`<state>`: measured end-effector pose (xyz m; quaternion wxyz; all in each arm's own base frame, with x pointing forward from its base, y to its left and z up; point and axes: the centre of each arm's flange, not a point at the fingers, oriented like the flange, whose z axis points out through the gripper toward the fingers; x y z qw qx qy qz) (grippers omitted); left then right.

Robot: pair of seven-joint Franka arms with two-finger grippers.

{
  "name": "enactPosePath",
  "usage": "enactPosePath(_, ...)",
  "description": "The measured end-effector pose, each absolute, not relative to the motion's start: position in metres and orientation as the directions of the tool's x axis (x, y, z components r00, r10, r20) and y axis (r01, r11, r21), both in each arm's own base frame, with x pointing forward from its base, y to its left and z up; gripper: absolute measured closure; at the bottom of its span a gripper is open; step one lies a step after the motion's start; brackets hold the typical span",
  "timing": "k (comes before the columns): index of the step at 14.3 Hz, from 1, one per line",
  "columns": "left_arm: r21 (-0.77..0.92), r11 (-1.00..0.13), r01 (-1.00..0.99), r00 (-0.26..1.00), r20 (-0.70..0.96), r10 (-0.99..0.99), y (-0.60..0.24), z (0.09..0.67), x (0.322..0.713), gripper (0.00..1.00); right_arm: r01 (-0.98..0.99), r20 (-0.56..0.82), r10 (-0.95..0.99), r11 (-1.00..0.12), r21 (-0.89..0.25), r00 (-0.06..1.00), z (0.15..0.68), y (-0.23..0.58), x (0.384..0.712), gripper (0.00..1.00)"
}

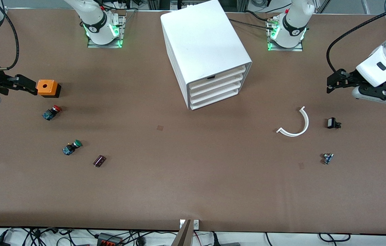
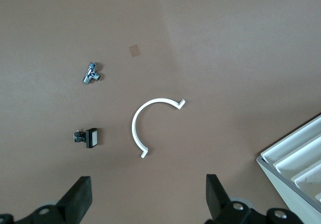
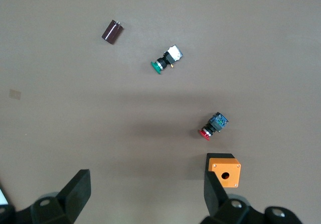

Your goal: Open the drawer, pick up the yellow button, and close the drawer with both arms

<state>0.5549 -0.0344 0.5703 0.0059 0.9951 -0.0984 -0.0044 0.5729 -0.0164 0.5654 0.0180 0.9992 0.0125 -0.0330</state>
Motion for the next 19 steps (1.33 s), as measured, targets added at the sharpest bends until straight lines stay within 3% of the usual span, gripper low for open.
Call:
enactPosePath(11, 0.016, -0.98, -0.199, 0.98, -0.028, -0.199, -0.036, 0.572, 0.552, 0.0, 0.028, -0.074, 0.025, -0.999, 0.035, 0.997, 0.563, -0.016, 0.572, 0.0)
enactPosePath(19, 0.191, -0.954, -0.232, 0.911, -0.302, -0.282, -0.083, 0.545, 0.527, 0.0, 0.171, -0.086, 0.169, -0.985, 0.022, 0.982, 0.555, 0.072, 0.57, 0.0)
